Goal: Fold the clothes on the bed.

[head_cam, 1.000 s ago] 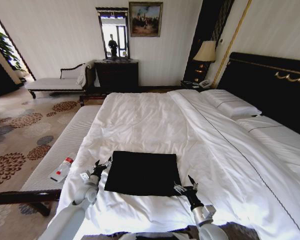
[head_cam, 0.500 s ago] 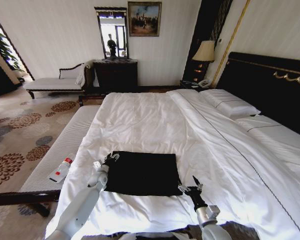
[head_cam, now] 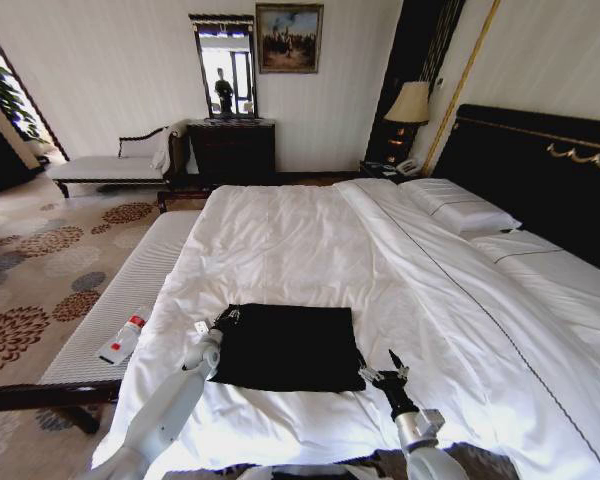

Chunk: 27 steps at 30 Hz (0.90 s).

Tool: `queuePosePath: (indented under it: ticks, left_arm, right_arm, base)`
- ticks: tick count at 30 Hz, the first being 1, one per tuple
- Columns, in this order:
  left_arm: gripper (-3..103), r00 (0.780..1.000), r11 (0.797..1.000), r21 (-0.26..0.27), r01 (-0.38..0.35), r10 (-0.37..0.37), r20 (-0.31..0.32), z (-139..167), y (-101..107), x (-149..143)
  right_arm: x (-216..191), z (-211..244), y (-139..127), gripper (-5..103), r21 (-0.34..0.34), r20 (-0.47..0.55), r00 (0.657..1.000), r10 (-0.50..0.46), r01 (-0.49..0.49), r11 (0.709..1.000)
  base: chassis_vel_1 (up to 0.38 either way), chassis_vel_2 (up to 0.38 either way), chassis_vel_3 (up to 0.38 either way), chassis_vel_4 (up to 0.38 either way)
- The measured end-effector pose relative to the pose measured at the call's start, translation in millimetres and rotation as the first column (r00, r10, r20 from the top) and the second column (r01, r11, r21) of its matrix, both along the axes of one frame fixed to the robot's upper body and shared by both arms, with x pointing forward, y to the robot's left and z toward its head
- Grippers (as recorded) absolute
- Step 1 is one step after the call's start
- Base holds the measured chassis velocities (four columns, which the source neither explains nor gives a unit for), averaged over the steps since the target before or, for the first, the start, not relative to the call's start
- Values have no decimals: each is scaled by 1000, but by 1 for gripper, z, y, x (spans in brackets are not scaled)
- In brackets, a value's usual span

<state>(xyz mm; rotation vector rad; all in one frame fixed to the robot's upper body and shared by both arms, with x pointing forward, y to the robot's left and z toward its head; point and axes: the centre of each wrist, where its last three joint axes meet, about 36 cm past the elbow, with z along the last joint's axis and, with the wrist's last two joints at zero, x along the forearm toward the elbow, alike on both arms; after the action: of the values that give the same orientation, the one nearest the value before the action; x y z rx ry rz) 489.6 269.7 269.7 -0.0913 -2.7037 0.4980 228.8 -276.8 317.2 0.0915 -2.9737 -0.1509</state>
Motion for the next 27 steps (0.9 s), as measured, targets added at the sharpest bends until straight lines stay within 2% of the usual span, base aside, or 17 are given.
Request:
queuePosePath:
  ticks: [2,3,6,13,16,18,20,24,25,27]
  left_arm:
    - [20,1000,1000,1,0,0,2,0,0,-2]
    - [20,1000,1000,1,0,0,2,0,0,-2]
    - [4,1000,1000,5,1,-1,6,2,1,-4]
    - [1,1000,1000,19,1,-1,21,8,1,-8]
    - [1,999,999,33,8,-10,38,15,3,-13]
    - [1,999,999,34,8,-10,39,15,3,-14]
    - [1,999,999,39,7,-9,42,17,4,-16]
    - [1,999,999,46,8,-10,51,21,9,-21]
    - [1,999,999,46,8,-10,51,21,9,-21]
    - [1,998,999,43,6,-8,60,26,11,-26]
  right_arm:
    - [2,0,1,100,2,1,1000,3,-3,1000]
    - [2,0,1,100,2,1,1000,3,-3,1000]
    - [5,-2,2,100,5,-1,1000,7,-7,1000]
    - [20,1,-2,100,25,-3,1000,8,-8,1000]
    - [63,21,-15,100,65,-24,999,36,-35,997]
    - [68,23,-17,100,74,-34,999,43,-40,996]
    - [104,35,-25,100,164,-98,992,81,-64,984]
    - [159,34,-33,100,262,-154,981,118,-75,962]
    - [159,34,-33,100,262,-154,981,118,-75,962]
    - [190,30,-36,100,296,-168,976,136,-81,952]
  base:
    - [0,0,0,0]
    - [0,0,0,0]
    - [0,0,0,0]
    - [0,0,0,0]
    - [0,0,0,0]
    - [0,0,0,0]
    - [0,0,0,0]
    - [0,0,0,0]
    - [0,0,0,0]
    - [0,0,0,0]
